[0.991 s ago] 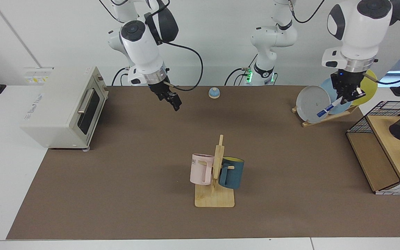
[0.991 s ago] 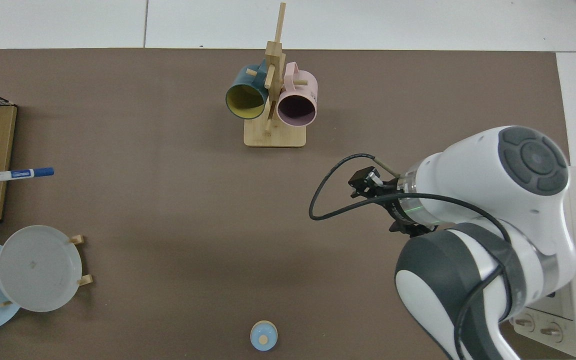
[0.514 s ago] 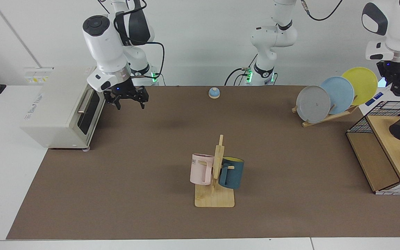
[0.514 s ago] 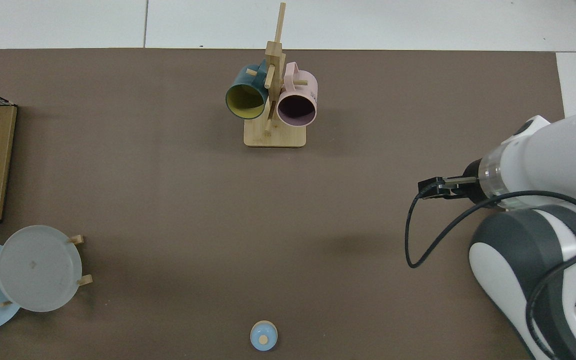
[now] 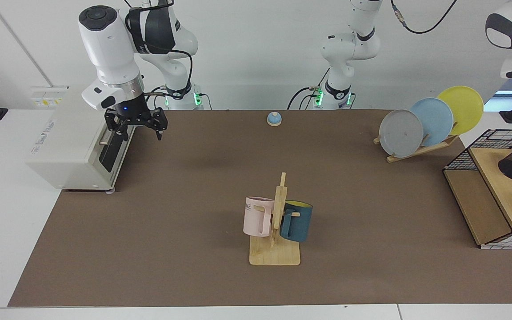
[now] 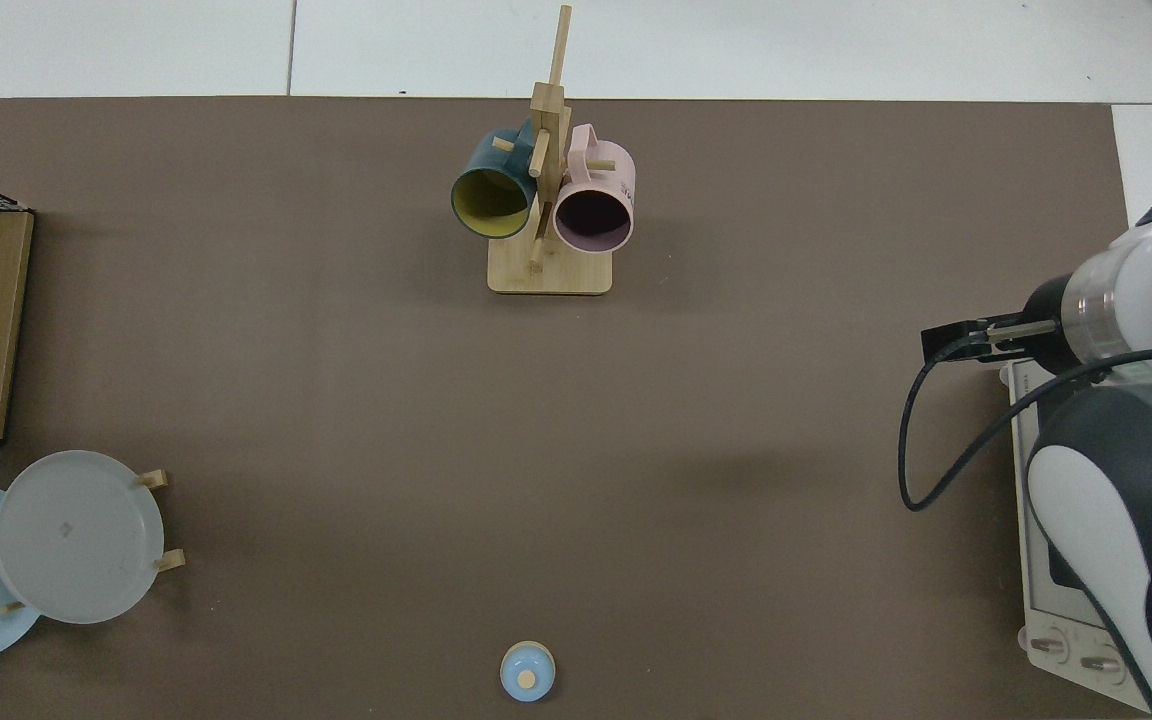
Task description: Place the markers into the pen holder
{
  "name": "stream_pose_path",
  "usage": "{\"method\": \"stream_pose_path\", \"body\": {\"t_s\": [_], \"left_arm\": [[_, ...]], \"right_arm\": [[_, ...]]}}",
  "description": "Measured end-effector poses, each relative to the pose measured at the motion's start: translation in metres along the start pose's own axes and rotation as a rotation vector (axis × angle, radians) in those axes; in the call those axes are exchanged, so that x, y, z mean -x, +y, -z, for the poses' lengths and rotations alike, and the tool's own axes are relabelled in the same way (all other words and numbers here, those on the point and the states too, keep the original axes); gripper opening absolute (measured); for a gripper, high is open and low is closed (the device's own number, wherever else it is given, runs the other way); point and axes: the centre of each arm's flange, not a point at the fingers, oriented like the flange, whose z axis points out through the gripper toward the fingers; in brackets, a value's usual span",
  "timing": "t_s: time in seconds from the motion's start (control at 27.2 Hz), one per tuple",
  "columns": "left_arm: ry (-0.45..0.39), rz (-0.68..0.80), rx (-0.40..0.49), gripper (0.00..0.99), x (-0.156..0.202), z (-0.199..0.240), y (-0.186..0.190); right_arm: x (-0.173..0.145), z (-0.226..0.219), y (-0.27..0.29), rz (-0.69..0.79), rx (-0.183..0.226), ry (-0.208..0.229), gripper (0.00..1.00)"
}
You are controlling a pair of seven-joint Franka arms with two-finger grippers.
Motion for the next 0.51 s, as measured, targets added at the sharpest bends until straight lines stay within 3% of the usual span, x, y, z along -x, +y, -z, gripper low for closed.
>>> {"method": "stream_pose_path", "body": {"t_s": [0.26, 0.51], "left_arm": [[-0.085, -0.070, -0.088, 0.167, 0.016, -0.012, -0.014], [-0.177, -0.152, -0.109, 0.167, 0.016, -0.025, -0.030]], "right_arm": [[0.007, 0.010, 0.016, -0.028, 0.004, -0.052, 1.00], [0.010, 0.029, 0.034, -0.063, -0.003, -0.039, 1.00]]}}
